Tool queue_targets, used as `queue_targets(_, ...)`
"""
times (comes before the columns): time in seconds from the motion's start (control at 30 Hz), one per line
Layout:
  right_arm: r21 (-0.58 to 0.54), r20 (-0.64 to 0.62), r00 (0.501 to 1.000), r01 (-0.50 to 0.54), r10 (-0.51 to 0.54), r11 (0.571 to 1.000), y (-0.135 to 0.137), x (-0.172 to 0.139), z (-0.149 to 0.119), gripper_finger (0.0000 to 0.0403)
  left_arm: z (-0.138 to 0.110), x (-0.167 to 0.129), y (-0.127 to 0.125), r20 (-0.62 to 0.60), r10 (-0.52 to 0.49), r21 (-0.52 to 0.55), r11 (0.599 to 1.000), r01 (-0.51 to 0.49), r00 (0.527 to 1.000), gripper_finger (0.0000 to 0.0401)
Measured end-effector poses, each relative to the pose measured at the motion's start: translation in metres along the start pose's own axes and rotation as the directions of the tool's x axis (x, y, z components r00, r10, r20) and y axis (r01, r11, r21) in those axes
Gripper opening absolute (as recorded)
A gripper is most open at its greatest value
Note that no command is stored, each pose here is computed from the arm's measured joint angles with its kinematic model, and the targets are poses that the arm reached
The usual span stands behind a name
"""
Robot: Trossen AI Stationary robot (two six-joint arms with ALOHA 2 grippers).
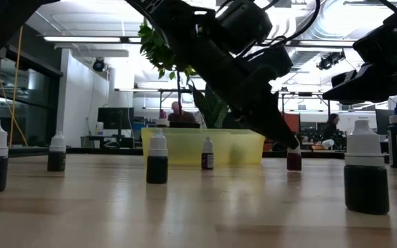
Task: Pick & Place food coloring
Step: Put the small orange food coloring bottle into the yellow bin
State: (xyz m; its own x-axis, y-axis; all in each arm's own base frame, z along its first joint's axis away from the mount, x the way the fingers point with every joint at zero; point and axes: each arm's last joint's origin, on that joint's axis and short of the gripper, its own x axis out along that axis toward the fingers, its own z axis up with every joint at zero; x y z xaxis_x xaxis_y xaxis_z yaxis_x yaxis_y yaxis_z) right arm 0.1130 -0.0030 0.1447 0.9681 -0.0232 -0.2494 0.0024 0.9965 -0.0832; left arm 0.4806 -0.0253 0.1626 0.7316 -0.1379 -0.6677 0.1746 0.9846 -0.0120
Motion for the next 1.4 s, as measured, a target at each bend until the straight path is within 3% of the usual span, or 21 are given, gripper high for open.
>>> queue_targets(0.37, 0.0, 0.0, 1.0, 0.0, 0.0, 1.0, 0.0, 0.0, 0.0, 0.0, 0.056, -0.037, 0.016, -0.036, 0.16, -0.221, 0.961, -0.164, 0.986, 0.0027)
queue_targets(0.6, 0.0, 0.0, 1.0, -0.001, 0.001, 1.0, 0.0, 0.0, 0.0, 0.0, 0.067, -0.056, 0.026, -0.024, 0.197, -0.296, 0.935, -0.196, 0.98, 0.0027)
queue_targets(1.03, 0.0, -0.002, 1.0, -0.001, 0.001, 1.0, 0.0, 0.0, 0.0, 0.0, 0.019, -0.099, 0.061, -0.047, 0.304, -0.314, 0.9, -0.303, 0.952, 0.0027)
queue_targets(1.4, 0.0, -0.007, 1.0, -0.002, 0.002, 1.0, 0.0, 0.0, -0.001, 0.0, -0.006, -0.114, 0.11, -0.102, 0.391, -0.373, 0.837, -0.4, 0.915, 0.0027)
